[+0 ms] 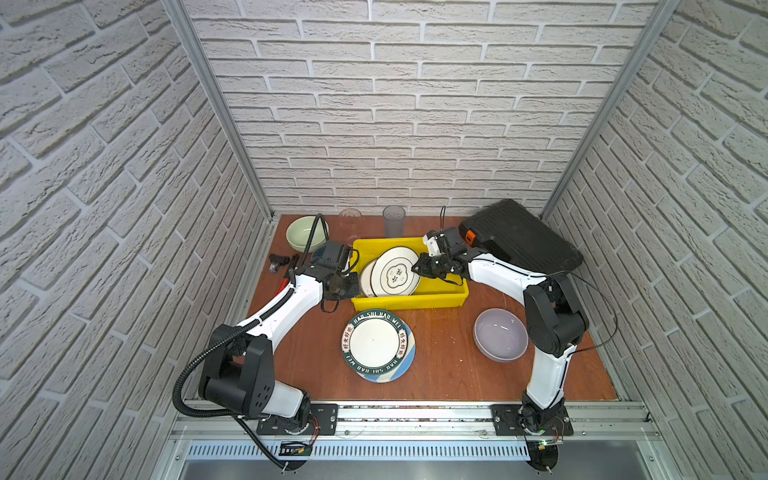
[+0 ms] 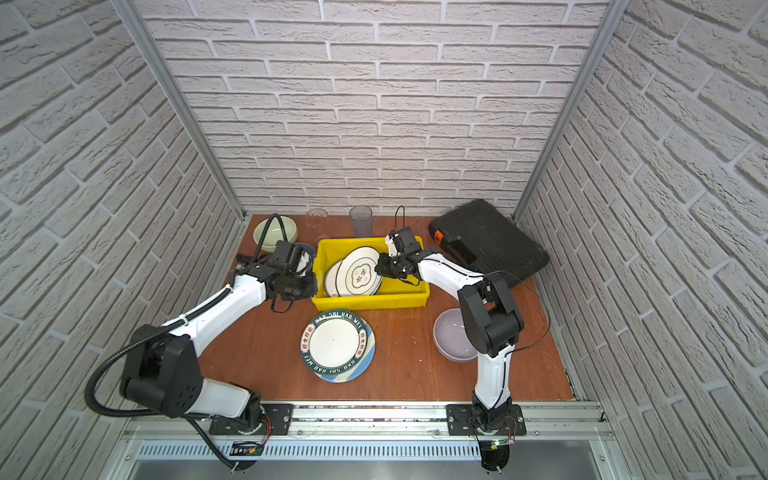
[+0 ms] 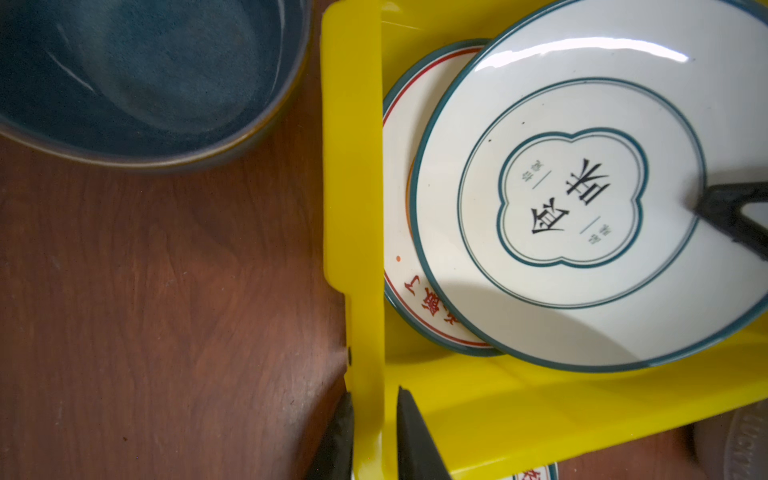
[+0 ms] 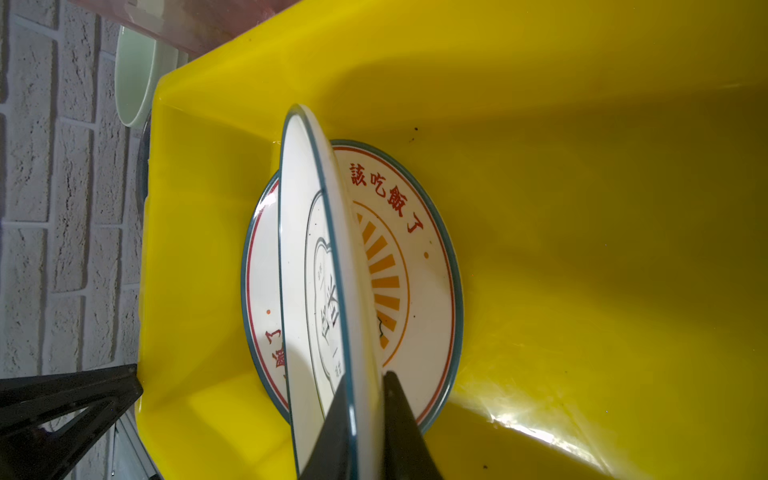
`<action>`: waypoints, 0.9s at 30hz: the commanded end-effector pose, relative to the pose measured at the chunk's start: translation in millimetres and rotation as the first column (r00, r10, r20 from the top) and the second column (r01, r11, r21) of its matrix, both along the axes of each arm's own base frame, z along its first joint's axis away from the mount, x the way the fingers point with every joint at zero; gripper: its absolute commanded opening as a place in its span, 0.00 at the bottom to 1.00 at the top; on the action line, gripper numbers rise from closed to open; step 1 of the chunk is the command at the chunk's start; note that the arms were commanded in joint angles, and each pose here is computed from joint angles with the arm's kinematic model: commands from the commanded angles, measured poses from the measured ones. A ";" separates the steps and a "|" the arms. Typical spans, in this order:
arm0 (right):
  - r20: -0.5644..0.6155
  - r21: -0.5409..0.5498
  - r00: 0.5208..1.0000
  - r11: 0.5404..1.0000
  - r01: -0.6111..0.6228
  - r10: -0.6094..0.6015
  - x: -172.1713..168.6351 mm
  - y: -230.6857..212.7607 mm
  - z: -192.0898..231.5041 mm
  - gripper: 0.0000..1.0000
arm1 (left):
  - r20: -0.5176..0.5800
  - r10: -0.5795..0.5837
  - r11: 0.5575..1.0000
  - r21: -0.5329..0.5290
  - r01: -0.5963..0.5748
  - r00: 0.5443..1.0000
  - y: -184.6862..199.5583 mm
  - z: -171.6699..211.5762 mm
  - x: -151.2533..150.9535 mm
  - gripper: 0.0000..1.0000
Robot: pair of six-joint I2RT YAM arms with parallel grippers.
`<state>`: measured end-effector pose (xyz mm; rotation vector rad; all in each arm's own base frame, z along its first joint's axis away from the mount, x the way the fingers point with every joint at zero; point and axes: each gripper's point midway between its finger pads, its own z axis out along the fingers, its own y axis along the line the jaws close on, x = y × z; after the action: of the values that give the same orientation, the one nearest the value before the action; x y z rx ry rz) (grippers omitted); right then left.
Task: Place the mixed dishes into the plastic bin
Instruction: 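Lower the white plate into the bin and open the right gripper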
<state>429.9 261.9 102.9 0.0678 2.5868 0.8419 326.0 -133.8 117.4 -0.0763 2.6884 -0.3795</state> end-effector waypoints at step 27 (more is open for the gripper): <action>-0.018 -0.114 0.999 0.992 -0.050 0.049 -3.7 22.0 -27.4 0.36 | 0.011 0.005 0.999 -0.045 -0.005 1.000 -4.8 4.8 2.5 0.20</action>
<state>425.3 273.9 66.0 0.0372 2.6799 0.7228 325.2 -135.6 116.6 -0.0940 2.6951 -0.4006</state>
